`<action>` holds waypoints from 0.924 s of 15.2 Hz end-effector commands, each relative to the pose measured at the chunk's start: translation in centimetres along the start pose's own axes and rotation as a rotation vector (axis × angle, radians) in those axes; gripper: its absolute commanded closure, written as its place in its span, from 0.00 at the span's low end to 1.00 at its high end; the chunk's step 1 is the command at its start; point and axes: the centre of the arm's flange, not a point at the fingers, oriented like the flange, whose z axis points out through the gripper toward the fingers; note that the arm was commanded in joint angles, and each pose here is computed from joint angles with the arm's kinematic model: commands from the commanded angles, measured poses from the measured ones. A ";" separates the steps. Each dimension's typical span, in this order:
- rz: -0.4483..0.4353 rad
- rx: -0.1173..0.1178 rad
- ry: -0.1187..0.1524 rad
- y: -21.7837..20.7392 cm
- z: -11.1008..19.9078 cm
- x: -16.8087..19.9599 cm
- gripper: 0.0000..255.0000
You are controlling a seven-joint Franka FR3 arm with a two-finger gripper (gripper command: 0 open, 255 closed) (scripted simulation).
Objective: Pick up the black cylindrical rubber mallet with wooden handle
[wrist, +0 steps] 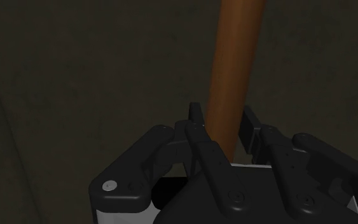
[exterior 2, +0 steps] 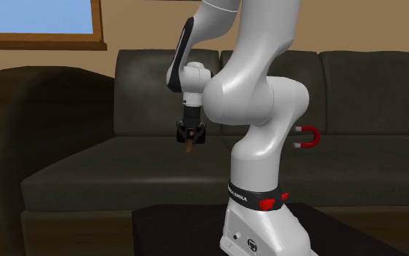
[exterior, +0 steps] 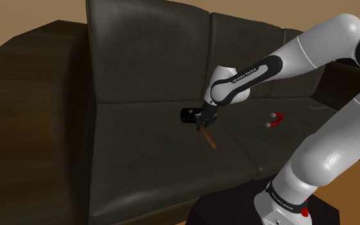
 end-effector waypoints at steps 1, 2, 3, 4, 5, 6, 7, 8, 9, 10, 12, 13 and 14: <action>0.000 0.000 0.000 0.0 -0.9 0.1 1.00; 0.000 0.000 0.000 -0.1 -1.4 0.1 1.00; 0.000 0.000 0.000 -0.1 -1.9 0.1 1.00; 0.000 0.000 0.000 -0.2 -2.5 0.1 1.00; 0.000 0.000 0.000 -0.2 -3.0 0.1 1.00; 0.000 0.000 0.000 -0.2 -3.5 0.1 1.00; 0.000 0.000 0.000 -0.3 -4.1 0.2 1.00; 0.000 0.000 0.000 -0.3 -4.6 0.2 1.00; 0.000 0.000 0.000 -0.4 -5.1 0.2 1.00; 0.000 0.000 0.000 -0.4 -5.6 0.2 1.00; 0.000 0.000 0.000 -0.5 -6.7 0.2 1.00; 0.000 0.000 0.000 -0.5 -7.2 0.2 1.00; 0.000 0.000 0.000 -0.5 -7.3 0.2 1.00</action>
